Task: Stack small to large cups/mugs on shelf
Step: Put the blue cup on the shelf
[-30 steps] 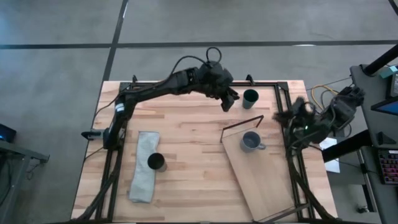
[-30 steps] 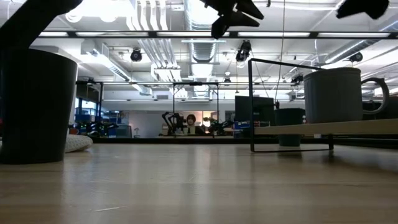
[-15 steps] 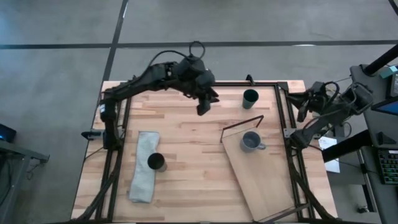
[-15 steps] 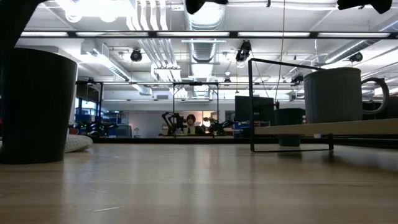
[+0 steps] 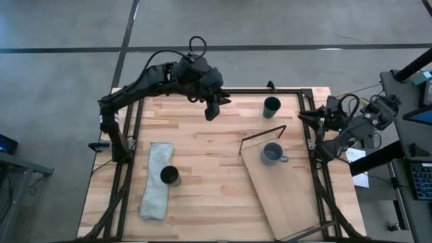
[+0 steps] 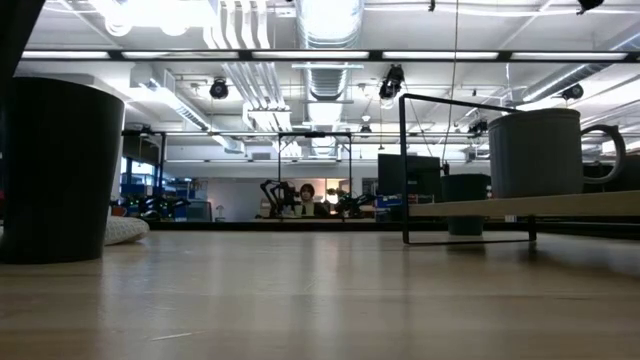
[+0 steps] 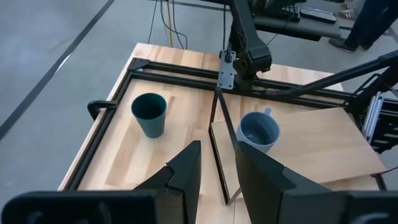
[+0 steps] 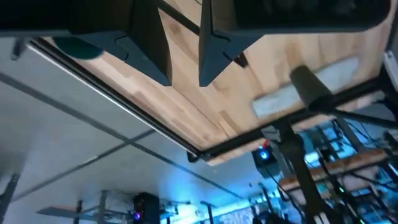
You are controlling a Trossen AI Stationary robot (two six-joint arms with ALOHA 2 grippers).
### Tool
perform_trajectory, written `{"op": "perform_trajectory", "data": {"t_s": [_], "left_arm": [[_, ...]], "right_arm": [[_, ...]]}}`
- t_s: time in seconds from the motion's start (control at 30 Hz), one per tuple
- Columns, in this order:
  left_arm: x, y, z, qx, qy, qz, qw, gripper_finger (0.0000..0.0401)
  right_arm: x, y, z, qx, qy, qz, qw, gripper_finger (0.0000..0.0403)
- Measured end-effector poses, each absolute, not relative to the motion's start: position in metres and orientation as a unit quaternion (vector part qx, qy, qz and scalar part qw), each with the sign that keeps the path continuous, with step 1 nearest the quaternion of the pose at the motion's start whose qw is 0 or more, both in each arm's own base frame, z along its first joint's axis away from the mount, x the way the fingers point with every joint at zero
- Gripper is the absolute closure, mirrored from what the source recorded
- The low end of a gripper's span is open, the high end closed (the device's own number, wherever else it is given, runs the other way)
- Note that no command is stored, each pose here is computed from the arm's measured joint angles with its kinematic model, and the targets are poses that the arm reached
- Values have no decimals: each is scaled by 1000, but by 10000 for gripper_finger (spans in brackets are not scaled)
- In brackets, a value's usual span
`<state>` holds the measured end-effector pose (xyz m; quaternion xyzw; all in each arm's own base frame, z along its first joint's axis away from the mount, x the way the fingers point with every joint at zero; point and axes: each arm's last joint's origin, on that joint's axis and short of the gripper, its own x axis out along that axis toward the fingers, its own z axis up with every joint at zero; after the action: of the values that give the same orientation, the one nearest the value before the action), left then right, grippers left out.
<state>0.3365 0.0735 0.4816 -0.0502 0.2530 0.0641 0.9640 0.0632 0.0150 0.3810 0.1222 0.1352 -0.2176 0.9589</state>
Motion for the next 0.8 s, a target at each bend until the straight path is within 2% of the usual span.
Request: {"op": "perform_trajectory", "data": {"t_s": [0.17,0.27,0.37,0.63,0.8], "left_arm": [[337,73,482,-50,253,63,964,315],[336,73,482,-50,253,63,964,315],[337,72,482,-51,253,62,964,315],[337,68,482,-49,253,57,965,315],[335,67,482,-50,259,55,963,315]], "right_arm": [[72,21,395,136,78,-191,969,328],[84,30,404,112,47,-147,982,328],[100,38,408,81,29,-144,986,328],[144,35,397,44,89,-87,991,328],[160,8,400,11,94,-109,990,328]]}}
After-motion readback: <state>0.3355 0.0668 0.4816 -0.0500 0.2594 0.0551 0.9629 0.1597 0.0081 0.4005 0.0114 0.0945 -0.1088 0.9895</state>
